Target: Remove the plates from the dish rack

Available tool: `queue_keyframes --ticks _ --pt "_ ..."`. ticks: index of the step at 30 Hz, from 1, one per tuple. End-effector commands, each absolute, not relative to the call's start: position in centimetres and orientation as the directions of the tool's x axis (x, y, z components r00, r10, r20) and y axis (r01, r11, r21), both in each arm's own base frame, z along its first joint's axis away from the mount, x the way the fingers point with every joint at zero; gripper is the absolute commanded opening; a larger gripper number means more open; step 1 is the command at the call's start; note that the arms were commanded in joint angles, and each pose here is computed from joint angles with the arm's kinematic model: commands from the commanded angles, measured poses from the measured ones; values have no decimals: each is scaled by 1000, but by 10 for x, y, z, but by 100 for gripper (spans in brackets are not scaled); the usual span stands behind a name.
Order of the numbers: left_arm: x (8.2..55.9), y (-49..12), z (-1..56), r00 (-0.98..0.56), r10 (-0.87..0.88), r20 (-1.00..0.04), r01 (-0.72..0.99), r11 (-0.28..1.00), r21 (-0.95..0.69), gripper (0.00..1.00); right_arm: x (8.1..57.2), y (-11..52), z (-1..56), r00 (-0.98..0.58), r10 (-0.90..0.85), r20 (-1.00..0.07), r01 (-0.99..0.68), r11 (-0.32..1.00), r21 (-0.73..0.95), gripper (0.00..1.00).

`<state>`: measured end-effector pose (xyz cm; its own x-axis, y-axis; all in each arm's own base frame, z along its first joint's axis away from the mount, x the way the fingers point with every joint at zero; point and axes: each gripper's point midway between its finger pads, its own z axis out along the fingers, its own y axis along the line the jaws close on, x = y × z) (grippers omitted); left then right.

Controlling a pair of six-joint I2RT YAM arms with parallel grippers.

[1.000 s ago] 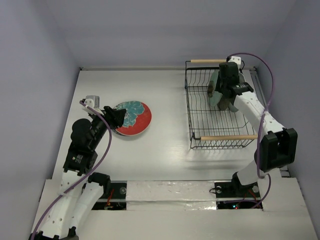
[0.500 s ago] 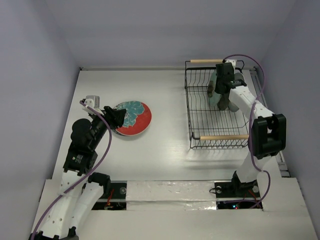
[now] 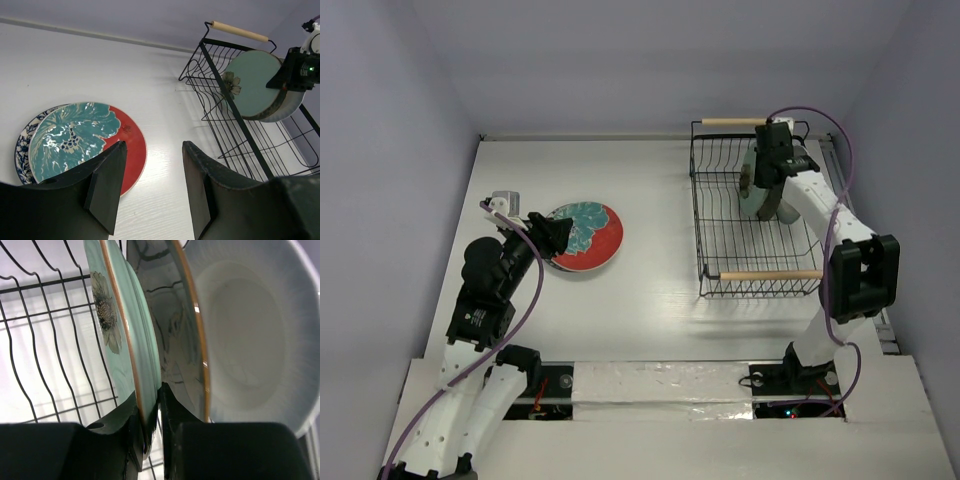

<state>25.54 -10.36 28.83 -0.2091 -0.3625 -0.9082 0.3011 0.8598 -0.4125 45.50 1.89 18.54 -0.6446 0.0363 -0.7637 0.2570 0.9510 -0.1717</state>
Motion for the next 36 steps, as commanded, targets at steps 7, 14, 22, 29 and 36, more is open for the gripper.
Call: queue_keyframes --ticks 7,14,22,29,36 --pt "254 -104 311 -144 -377 -915 339 850 -404 46 450 19 324 -361 55 -931 299 952 -60 0" --pt "254 -104 312 -142 -378 -915 338 850 -404 46 417 33 393 -196 139 -971 198 975 99 0" --pt "255 -104 311 -144 -376 -915 336 852 -403 46 376 105 458 -51 304 -951 -167 936 308 0" --pt "255 -104 311 -144 -377 -915 334 851 -404 46 361 215 446 -184 391 -902 -496 755 429 0" --pt "255 -103 311 -142 -378 -915 329 853 -404 46 373 334 372 -422 371 -827 -586 584 561 0"
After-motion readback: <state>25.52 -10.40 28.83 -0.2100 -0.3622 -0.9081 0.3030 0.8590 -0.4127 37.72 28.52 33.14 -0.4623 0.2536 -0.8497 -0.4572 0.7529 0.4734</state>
